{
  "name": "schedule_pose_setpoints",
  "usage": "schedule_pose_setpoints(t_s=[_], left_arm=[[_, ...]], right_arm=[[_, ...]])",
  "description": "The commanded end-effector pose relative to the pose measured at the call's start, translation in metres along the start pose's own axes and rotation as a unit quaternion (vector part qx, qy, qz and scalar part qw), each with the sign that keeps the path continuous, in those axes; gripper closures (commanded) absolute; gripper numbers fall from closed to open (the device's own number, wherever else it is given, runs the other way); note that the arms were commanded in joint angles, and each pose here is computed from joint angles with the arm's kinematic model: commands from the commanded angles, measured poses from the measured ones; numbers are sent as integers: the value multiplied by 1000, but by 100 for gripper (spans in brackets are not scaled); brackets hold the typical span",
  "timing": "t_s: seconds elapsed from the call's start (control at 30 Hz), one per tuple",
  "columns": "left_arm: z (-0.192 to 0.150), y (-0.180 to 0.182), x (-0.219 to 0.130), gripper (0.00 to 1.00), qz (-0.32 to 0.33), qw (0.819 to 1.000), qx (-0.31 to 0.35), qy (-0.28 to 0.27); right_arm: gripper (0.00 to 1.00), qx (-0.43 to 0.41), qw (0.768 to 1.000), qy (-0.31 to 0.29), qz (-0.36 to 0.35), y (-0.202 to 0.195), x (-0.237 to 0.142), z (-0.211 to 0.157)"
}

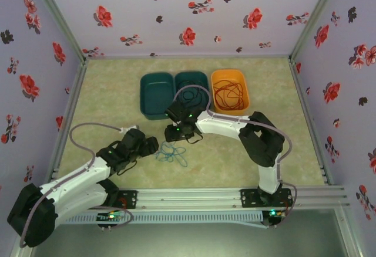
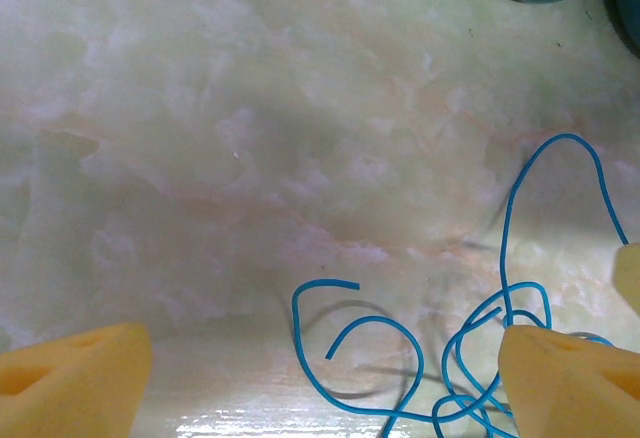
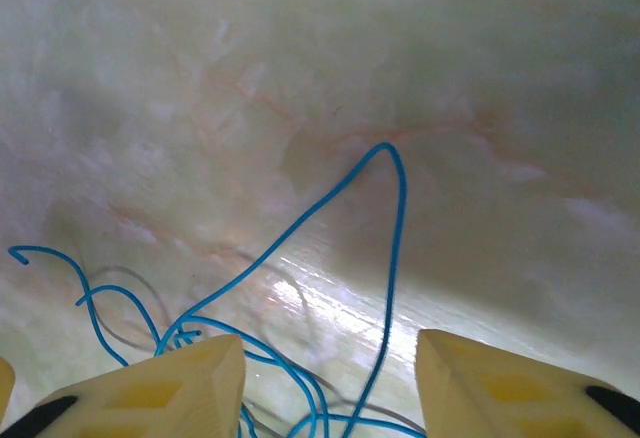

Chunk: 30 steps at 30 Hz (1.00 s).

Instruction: Untangle the cables

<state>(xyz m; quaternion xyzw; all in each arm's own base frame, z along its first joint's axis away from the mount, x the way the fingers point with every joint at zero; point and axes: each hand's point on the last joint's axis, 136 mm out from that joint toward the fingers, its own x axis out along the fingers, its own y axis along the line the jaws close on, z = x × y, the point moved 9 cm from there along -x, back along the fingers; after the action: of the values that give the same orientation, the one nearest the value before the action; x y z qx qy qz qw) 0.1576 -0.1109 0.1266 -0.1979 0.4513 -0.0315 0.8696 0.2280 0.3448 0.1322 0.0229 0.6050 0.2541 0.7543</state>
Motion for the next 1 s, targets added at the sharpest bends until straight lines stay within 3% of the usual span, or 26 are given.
schedule_pose_setpoints(t_s=[0.0, 0.03, 0.13, 0.67, 0.97], left_arm=[[3, 4, 2, 9, 12, 1000, -8, -16], [4, 3, 2, 9, 12, 1000, -7, -16], [6, 1, 1, 8, 11, 1000, -3, -18], [15, -18, -2, 7, -37, 999, 23, -16], [19, -44, 7, 7, -115, 991, 59, -19]], right_arm=[[59, 5, 1000, 9, 22, 8, 3, 1], [66, 3, 1000, 10, 28, 9, 4, 1], [99, -10, 999, 0, 35, 13, -4, 4], [100, -77, 984, -159, 17, 9, -132, 3], [100, -86, 976, -198, 12, 8, -167, 1]])
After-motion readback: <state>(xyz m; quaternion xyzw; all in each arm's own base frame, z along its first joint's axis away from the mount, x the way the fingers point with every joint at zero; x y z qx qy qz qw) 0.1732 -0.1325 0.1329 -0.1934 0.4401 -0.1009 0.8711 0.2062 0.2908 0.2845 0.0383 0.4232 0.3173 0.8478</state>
